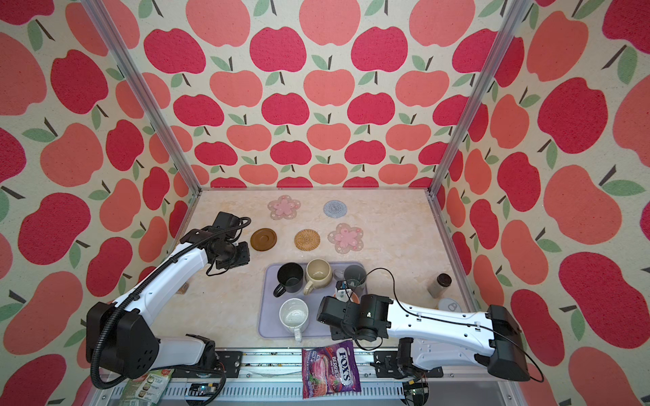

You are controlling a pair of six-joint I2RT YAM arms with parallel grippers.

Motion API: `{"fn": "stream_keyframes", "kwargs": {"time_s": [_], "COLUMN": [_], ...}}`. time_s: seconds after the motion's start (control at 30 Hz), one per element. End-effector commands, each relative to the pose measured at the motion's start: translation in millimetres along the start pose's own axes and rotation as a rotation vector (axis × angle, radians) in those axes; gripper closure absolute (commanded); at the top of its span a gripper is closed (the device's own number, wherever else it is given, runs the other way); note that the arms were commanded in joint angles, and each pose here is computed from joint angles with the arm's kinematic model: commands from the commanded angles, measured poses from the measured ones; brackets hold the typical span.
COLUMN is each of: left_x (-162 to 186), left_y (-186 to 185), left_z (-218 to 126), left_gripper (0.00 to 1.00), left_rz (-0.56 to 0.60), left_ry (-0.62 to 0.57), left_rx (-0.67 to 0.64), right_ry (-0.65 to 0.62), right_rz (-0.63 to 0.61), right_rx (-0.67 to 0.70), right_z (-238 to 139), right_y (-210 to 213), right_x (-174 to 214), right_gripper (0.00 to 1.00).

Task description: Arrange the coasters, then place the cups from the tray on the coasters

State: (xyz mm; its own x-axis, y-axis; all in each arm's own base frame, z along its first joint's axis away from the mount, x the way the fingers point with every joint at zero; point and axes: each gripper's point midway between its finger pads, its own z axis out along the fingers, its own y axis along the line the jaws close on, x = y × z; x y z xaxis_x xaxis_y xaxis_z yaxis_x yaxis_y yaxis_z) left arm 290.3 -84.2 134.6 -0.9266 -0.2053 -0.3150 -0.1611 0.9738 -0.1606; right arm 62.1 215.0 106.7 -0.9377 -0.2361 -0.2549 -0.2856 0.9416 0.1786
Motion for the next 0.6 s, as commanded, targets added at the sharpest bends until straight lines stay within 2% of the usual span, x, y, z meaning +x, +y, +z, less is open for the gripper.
{"fn": "stream_keyframes", "kwargs": {"time_s": [0.0,0.57], "left_x": [3,3], "left_y": [1,-3], "left_z": [-1,2], "left_gripper": [0.66,0.66], "left_rz": [0.005,0.003], "left_ry": [-0.001,0.006], "left_rx": [0.014,0.049], "right_ry": [0.019,-0.033], "right_rz": [0.015,0.106], "right_rx": [0.034,0.065], "right_z": [5,18], "right_y": [-9,-31], "right_x": [4,-3], "right_gripper": [0.53,0.52]}}
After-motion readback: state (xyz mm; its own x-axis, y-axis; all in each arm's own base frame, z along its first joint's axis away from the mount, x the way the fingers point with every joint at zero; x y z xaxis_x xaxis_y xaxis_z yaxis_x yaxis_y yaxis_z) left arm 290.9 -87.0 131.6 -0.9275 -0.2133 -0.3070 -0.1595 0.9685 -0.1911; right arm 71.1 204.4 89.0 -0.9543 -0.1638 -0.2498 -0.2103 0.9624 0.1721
